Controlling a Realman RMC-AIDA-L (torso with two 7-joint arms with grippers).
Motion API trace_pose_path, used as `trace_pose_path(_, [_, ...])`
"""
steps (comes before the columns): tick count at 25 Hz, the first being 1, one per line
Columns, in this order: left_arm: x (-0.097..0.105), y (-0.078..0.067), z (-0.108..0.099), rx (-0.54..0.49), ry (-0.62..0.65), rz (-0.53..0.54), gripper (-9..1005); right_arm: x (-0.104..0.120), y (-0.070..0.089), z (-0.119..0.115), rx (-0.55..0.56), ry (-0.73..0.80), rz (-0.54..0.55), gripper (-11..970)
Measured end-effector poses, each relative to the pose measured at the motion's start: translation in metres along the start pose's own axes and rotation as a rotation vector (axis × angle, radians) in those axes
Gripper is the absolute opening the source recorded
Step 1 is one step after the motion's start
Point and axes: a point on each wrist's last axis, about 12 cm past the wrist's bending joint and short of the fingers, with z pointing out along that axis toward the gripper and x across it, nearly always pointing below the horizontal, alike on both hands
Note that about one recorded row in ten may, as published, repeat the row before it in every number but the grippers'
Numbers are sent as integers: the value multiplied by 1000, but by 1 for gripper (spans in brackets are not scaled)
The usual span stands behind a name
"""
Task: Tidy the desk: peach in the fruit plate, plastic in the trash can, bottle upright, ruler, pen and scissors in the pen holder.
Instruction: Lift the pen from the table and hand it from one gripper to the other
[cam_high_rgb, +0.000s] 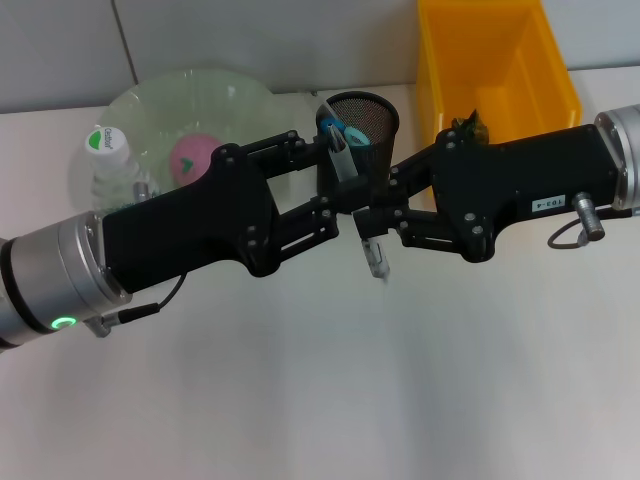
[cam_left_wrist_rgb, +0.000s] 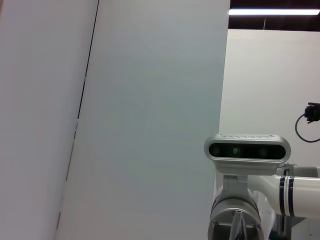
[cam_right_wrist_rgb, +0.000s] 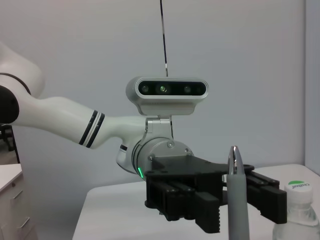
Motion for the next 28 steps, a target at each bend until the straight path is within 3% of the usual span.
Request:
trace_pose_path(12, [0,0,0,3,2,-4,461,-1,-1,1,2,0,-3,120])
trace_pose_path(18, [0,0,0,3,3,-4,324,-1,-1,0,2,1,-4,121])
trace_pose_path(28, [1,0,3,21,23,-1,316,-1,-1,0,1,4,-3,121])
